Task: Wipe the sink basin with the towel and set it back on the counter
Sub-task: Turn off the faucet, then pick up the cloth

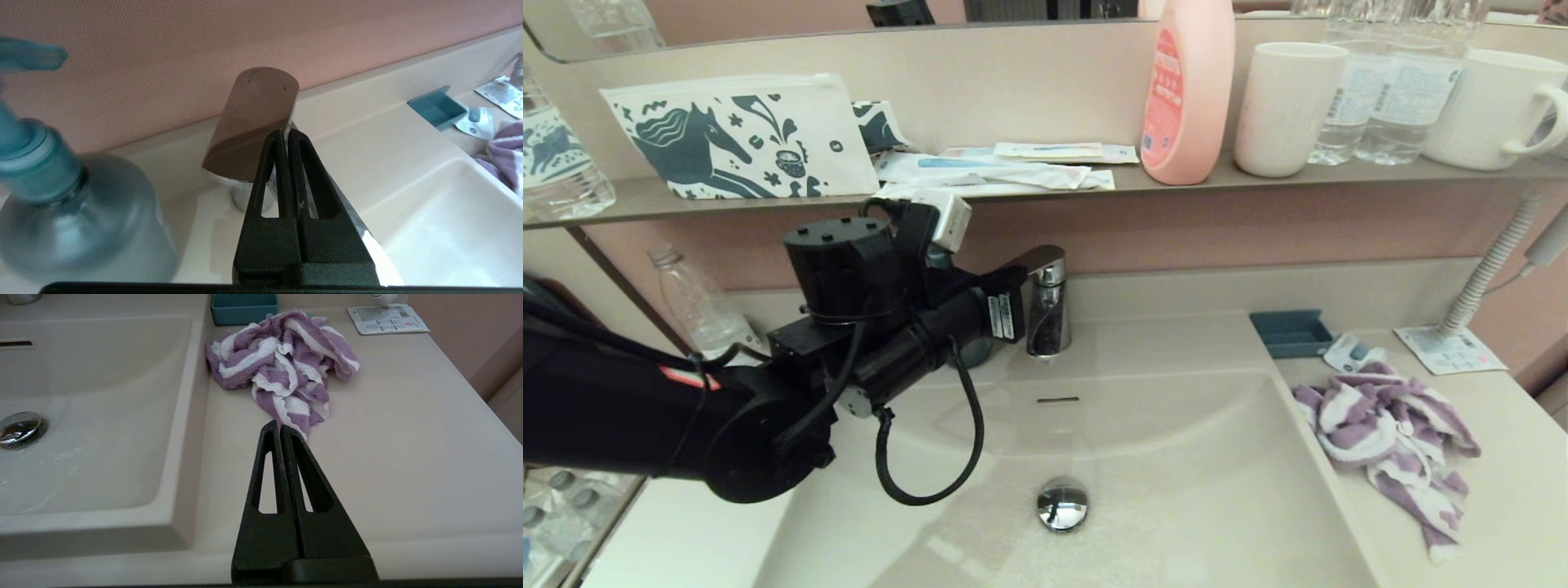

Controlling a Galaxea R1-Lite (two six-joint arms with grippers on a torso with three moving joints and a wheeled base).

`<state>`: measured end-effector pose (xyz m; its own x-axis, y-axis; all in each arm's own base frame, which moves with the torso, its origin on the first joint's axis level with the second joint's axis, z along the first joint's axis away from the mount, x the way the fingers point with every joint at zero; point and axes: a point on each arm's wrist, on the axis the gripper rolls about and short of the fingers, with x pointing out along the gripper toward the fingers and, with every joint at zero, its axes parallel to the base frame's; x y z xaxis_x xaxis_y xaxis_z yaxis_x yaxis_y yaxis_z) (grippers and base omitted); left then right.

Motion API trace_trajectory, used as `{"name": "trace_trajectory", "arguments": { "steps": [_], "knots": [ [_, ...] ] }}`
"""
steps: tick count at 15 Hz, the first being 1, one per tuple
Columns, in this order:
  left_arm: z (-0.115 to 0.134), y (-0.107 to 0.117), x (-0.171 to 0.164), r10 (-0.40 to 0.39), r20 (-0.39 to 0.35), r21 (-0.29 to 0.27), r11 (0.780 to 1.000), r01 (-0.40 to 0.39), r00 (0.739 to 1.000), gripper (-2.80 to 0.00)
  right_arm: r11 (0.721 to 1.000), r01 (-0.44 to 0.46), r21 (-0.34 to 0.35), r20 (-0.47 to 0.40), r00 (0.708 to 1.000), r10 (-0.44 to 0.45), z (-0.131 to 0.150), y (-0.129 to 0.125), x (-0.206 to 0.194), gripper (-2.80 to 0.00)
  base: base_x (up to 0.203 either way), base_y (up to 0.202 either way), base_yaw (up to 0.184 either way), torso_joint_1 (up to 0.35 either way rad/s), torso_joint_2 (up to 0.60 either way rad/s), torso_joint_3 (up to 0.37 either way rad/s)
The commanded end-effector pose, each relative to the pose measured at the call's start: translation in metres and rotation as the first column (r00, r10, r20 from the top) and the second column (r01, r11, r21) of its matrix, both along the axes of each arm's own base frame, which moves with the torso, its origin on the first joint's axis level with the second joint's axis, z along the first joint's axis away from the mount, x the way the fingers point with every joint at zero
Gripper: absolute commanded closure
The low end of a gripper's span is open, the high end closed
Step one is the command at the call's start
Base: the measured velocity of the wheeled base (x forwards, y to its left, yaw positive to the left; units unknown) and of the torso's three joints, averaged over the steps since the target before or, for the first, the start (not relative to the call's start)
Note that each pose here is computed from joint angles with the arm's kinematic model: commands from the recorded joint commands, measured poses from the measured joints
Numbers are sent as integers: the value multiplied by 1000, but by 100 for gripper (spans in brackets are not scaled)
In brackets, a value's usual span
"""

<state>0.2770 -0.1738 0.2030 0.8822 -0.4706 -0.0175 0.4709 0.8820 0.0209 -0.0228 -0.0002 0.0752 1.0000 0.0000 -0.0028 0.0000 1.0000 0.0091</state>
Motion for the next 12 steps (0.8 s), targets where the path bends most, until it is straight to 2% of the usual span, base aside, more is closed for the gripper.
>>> {"name": "trace_trajectory", "arguments": {
  "steps": [1,3,4,6,9,11,12],
  "knots": [
    [22,6,-15,6,65,-42,999,-3,998,0,1000,0,0,0,1000,0,0,0,0,0,0,0,0,0,0,0],
    [46,18,-38,27,124,-86,996,-16,992,0,1000,0,0,0,1000,0,0,0,0,0,0,0,0,0,0,0],
    [50,26,-54,28,133,-94,995,-15,991,0,1000,0,0,0,1000,0,0,0,0,0,0,0,0,0,0,0],
    [36,45,-92,22,92,-71,997,-16,996,0,1000,0,0,0,1000,0,0,0,0,0,0,0,0,0,0,0],
    [20,85,-149,33,99,-78,997,-25,995,0,1000,0,0,0,1000,0,0,0,0,0,0,0,0,0,0,0],
    [0,115,-181,77,99,-76,995,-69,992,0,1000,0,0,0,1000,0,0,0,0,0,0,0,0,0,0,0],
    [-14,128,-192,122,88,-65,991,-117,989,0,1000,0,0,0,1000,0,0,0,0,0,0,0,0,0,0,0]
  ]
}}
